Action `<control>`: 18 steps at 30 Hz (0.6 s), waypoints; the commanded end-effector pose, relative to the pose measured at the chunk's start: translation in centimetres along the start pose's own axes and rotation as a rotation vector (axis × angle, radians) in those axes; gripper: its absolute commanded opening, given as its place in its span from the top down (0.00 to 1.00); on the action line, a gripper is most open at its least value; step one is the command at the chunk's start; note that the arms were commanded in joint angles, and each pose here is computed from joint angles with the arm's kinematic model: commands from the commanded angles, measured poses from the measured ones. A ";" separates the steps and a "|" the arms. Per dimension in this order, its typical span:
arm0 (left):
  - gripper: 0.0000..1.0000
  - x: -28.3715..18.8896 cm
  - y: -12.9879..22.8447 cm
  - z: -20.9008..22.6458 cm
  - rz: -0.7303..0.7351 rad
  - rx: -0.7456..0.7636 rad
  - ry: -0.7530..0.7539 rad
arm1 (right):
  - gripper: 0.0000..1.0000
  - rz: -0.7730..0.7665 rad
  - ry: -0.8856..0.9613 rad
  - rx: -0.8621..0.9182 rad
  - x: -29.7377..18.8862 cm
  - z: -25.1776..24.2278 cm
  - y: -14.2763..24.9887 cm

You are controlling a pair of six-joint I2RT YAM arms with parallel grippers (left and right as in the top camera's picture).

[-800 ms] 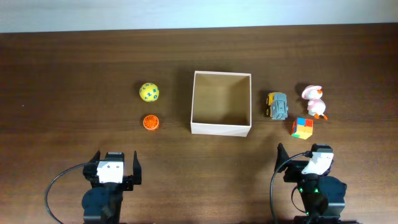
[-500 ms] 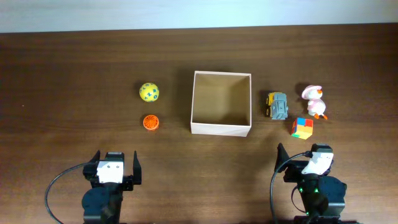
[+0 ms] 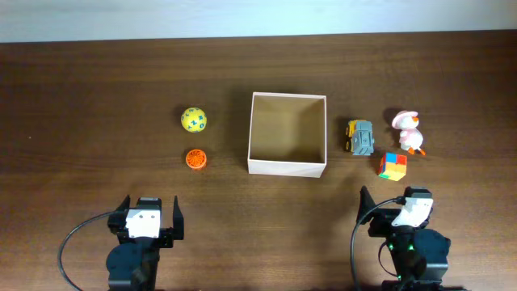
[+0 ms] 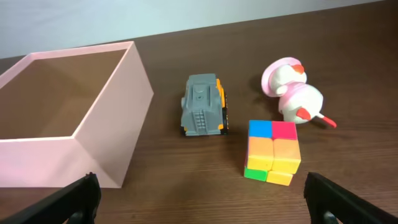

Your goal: Pack container

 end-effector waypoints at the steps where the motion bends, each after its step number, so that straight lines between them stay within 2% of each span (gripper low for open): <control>1: 0.01 0.0 0.2 -1.1 -0.003 0.013 0.080 | 0.01 -0.006 -0.114 -0.009 0.0 1.7 0.1; 4: 0.01 -0.2 -0.7 -2.9 -0.043 0.015 0.201 | 0.01 -0.009 -0.238 0.012 -0.4 3.4 0.0; 7: 0.01 -0.6 -1.7 -3.9 -0.090 0.018 0.273 | 0.01 -0.014 -0.267 0.093 -0.5 3.8 -0.3; 11: 0.01 -1.1 -3.4 -3.9 -0.122 -0.063 0.279 | 0.01 -0.081 -0.296 0.129 -0.8 4.1 -2.1; 18: 0.01 -1.5 -7.8 -3.3 -0.100 -0.077 0.226 | 0.01 -0.129 -0.221 0.122 -2.5 2.9 -7.2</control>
Point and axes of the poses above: each gripper's point midway between its finger pads, its own x axis out along the fingers, its own z axis along the line the jaws close on, y = z × x, the point moved 3 cm from there along -x, back along the fingers, and after that the axes turned 10 degrees about -x, right-handed, at the moved point
